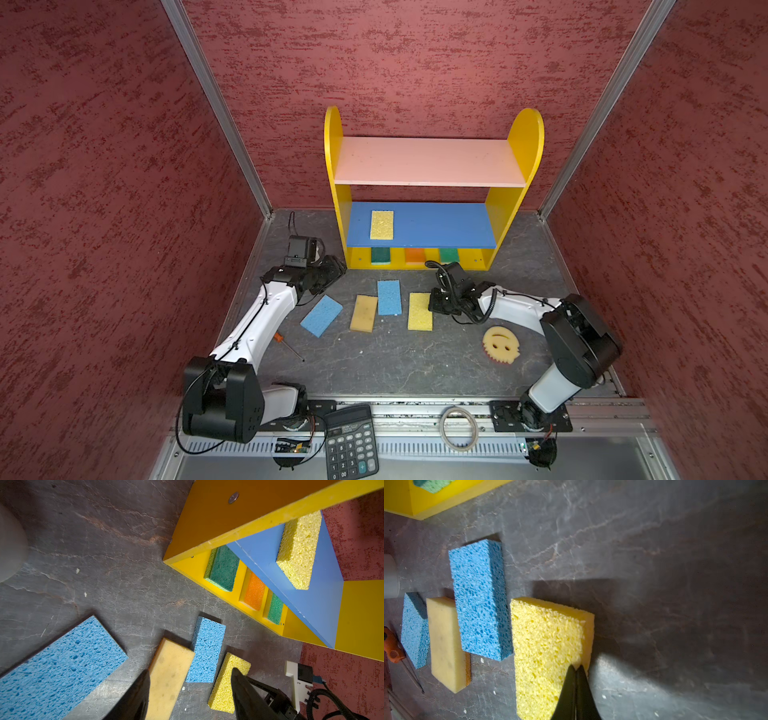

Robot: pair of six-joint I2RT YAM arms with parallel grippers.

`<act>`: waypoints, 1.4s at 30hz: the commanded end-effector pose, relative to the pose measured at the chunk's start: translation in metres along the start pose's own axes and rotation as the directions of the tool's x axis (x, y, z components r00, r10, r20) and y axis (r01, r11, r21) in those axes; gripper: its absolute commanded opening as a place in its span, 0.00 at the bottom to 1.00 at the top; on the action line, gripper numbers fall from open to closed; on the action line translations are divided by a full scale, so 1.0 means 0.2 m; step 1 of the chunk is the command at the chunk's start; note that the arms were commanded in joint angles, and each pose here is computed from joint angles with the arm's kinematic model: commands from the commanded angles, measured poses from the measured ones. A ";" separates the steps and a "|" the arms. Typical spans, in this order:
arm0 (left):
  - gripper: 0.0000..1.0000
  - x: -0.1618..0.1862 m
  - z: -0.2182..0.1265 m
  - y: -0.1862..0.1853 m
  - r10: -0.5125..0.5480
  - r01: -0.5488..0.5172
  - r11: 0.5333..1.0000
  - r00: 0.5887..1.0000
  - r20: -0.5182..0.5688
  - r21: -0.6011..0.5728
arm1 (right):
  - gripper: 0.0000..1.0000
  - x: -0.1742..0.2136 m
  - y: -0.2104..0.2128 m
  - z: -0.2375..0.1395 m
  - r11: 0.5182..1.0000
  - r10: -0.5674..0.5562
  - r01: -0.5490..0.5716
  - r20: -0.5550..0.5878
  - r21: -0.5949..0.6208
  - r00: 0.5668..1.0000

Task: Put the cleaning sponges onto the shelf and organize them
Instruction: 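Carry the yellow sponge onto the blue board beside the other yellow sponge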

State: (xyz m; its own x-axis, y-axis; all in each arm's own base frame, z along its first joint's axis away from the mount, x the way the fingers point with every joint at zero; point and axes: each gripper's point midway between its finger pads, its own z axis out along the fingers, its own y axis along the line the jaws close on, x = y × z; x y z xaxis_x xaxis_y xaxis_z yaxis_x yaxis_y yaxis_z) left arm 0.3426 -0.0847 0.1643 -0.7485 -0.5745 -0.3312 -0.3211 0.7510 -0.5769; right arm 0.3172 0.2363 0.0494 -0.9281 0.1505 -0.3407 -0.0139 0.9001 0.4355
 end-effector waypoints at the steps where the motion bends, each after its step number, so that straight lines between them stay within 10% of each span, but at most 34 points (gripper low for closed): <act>1: 0.62 -0.05 -0.06 -0.04 0.027 -0.027 1.000 0.999 0.044 0.004 | 0.00 -0.17 0.02 -0.12 0.990 -0.131 0.125 0.115 0.060 0.985; 12: 0.62 -0.12 -0.07 -0.06 0.023 -0.022 1.000 0.996 0.081 -0.003 | 0.00 -0.79 0.27 -0.72 0.940 -0.342 0.254 0.583 0.229 0.737; 20: 0.62 -0.10 -0.04 -0.05 0.009 -0.007 1.000 0.998 0.058 -0.026 | 0.00 -1.12 0.41 -0.75 0.926 -0.376 0.252 0.704 0.279 0.602; 42: 0.62 -0.09 0.06 0.01 -0.015 0.017 0.995 1.000 0.021 -0.101 | 0.00 -1.36 0.33 -0.28 0.931 -0.366 0.273 0.615 0.244 0.699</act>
State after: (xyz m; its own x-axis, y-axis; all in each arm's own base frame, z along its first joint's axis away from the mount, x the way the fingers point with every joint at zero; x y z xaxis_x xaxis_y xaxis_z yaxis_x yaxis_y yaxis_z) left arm 0.3558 -0.0731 0.1524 -0.7331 -0.5918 -0.3350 -0.3983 0.7730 -0.4939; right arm 0.5426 0.2351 0.2210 -0.4070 0.0599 -0.9115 -0.1609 0.9775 0.1361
